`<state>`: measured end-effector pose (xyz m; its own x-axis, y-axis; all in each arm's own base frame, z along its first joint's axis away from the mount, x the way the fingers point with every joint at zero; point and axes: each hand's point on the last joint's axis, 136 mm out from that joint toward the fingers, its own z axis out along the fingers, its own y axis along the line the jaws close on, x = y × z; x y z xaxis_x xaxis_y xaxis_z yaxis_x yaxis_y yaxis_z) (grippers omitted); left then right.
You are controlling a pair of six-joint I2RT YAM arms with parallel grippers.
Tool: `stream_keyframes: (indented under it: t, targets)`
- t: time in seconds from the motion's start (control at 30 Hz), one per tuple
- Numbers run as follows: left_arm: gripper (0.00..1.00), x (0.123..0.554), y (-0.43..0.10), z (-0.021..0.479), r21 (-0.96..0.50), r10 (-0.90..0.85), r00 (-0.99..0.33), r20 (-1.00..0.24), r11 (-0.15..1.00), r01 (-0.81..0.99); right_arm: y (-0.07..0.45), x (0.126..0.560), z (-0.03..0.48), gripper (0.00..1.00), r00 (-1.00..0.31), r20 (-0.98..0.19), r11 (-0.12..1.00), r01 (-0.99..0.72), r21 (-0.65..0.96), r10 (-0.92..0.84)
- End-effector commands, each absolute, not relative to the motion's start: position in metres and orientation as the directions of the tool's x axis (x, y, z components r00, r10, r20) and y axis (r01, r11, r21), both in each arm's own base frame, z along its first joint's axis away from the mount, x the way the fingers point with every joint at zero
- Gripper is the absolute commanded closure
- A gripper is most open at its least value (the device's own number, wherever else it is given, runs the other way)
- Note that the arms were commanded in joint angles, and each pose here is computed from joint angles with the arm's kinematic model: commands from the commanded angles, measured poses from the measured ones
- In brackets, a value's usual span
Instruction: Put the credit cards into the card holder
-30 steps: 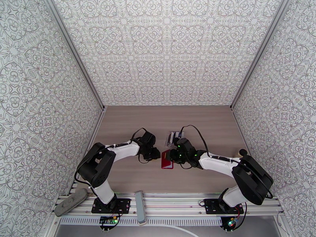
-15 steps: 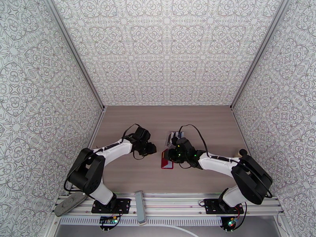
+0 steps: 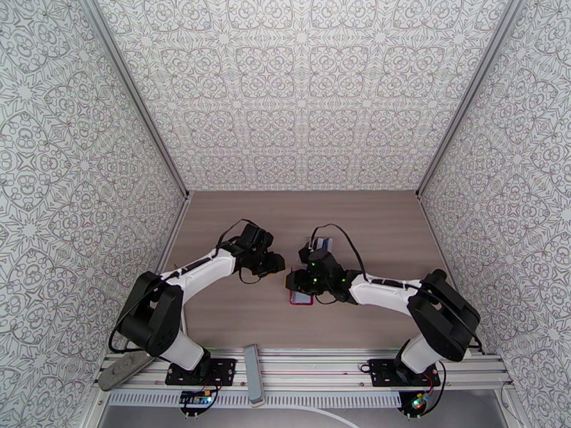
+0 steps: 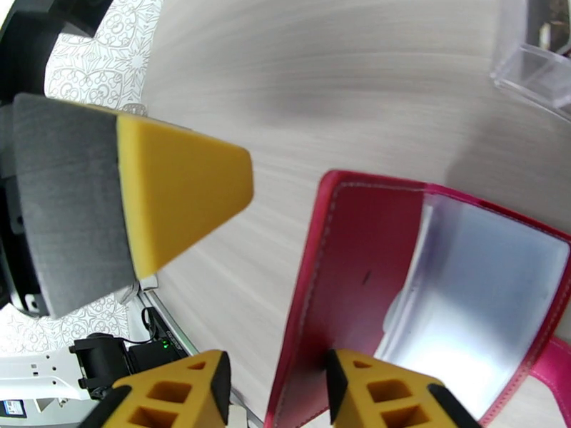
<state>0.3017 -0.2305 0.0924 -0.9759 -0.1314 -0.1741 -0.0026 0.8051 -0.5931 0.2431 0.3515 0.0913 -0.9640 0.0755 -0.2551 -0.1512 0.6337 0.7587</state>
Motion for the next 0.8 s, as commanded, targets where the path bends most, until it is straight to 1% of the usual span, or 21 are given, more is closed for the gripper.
stream_keyframes:
  t: [0.0, 0.2, 0.53, 0.77]
  targets:
    - [0.62, 0.305, -0.235, 0.114, -0.630, -0.126, -0.972, -0.201, 0.776, 0.030, 0.363, 0.245, 0.096, 0.58, -0.964, -0.258, 0.617, -0.164, 0.770, 0.067]
    - [0.62, 0.303, -0.240, 0.119, -0.648, -0.111, -0.971, -0.210, 0.760, 0.053, 0.366, 0.244, 0.092, 0.56, -0.966, -0.249, 0.615, -0.159, 0.772, 0.062]
    - [0.61, 0.295, -0.254, 0.114, -0.656, -0.055, -0.978, -0.203, 0.749, 0.094, 0.371, 0.243, 0.090, 0.48, -0.970, -0.235, 0.606, -0.155, 0.780, 0.055]
    - [0.60, 0.293, -0.259, 0.112, -0.663, -0.038, -0.980, -0.196, 0.742, 0.104, 0.376, 0.242, 0.092, 0.46, -0.971, -0.233, 0.596, -0.162, 0.786, 0.044]
